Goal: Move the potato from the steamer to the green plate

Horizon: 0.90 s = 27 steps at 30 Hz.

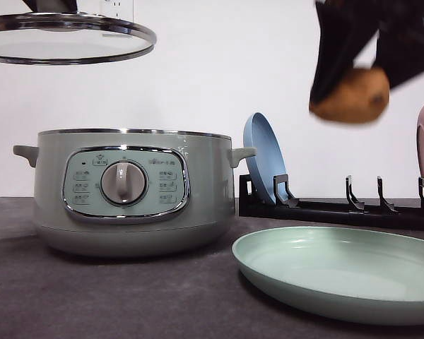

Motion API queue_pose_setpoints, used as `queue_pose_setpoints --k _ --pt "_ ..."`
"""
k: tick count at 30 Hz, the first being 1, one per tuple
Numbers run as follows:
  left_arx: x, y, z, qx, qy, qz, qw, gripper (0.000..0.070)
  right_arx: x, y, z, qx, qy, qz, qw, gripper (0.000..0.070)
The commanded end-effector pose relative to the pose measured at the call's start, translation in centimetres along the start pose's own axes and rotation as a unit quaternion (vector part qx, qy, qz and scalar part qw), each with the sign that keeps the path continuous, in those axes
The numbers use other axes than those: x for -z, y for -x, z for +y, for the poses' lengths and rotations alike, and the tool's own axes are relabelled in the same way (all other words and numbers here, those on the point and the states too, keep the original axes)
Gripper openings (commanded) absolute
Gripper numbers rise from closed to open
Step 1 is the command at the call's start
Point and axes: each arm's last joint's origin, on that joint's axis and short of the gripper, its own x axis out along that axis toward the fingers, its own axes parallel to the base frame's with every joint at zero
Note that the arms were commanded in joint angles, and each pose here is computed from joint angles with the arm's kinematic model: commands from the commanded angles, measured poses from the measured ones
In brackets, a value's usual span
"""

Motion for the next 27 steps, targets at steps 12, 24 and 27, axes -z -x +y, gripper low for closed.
queue_pose_setpoints --k 12,24,27 --pt "-0.6 1.9 -1.0 0.009 -0.011 -0.048 0.999 0.0000 5.7 -6.3 -0.9 0.022 -0.063 0.025 0.997 0.0235" --pt "-0.6 1.8 -2.6 0.027 -0.031 -0.044 0.998 0.0000 6.5 -8.0 -1.2 0.039 -0.063 0.051 0.996 0.0345" --pt "-0.6 1.8 -3.1 0.033 -0.039 -0.043 0.998 0.0000 6.5 -8.0 -1.2 0.039 -0.064 0.051 0.996 0.0404"
